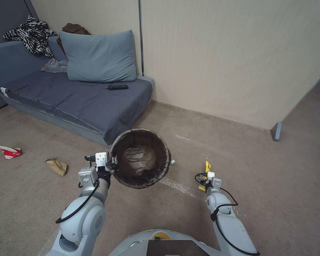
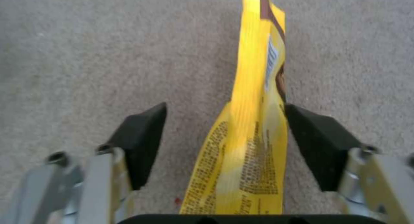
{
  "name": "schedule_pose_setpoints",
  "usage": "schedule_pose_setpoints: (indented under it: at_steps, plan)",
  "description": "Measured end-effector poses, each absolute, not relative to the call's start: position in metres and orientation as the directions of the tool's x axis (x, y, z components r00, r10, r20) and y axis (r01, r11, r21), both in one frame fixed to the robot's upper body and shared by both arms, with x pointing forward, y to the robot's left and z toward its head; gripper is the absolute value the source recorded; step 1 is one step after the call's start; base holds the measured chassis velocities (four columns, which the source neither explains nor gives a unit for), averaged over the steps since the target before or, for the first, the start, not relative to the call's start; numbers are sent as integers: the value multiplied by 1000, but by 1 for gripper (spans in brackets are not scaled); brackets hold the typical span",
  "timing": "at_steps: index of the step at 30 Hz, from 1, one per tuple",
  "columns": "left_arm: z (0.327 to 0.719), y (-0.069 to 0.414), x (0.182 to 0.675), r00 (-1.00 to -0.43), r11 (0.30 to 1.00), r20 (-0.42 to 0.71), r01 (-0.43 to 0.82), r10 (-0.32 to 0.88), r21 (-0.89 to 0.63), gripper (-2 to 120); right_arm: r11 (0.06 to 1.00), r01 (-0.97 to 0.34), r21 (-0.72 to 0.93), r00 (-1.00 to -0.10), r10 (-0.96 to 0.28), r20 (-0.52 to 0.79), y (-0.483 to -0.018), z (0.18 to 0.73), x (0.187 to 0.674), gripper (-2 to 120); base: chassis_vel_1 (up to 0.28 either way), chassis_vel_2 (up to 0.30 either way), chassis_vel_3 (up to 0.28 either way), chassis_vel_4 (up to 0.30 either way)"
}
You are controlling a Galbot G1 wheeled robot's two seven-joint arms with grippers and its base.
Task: Pick up the trash bin, then pick up the garbage from the floor and place it into the trash bin.
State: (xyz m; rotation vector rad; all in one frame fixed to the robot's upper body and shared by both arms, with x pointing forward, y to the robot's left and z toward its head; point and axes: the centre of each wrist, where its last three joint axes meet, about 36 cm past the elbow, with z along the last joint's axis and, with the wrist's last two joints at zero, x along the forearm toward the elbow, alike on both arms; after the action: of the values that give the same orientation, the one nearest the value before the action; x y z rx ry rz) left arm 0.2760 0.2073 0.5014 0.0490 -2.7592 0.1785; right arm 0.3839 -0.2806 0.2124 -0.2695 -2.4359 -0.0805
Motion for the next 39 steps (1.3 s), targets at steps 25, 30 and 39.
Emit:
schedule_pose_setpoints:
  at_steps: [25,30,39]
  plan:
    - [505,211,275,-932,991,361,-64,-19,-115,4,977,209,-35,-751,183,635,-287,192,385,0,0,0,0,0]
    - [504,211,276,-932,991,363,-64,-18,-116,4,977,209,-38,-759,187,624,-287,195,384,0,0,0,0,0]
    - [500,210,277,-928,991,373,-66,-17,-117,4,980,196,-39,-817,185,545,-284,222,374,0,0,0,0,0]
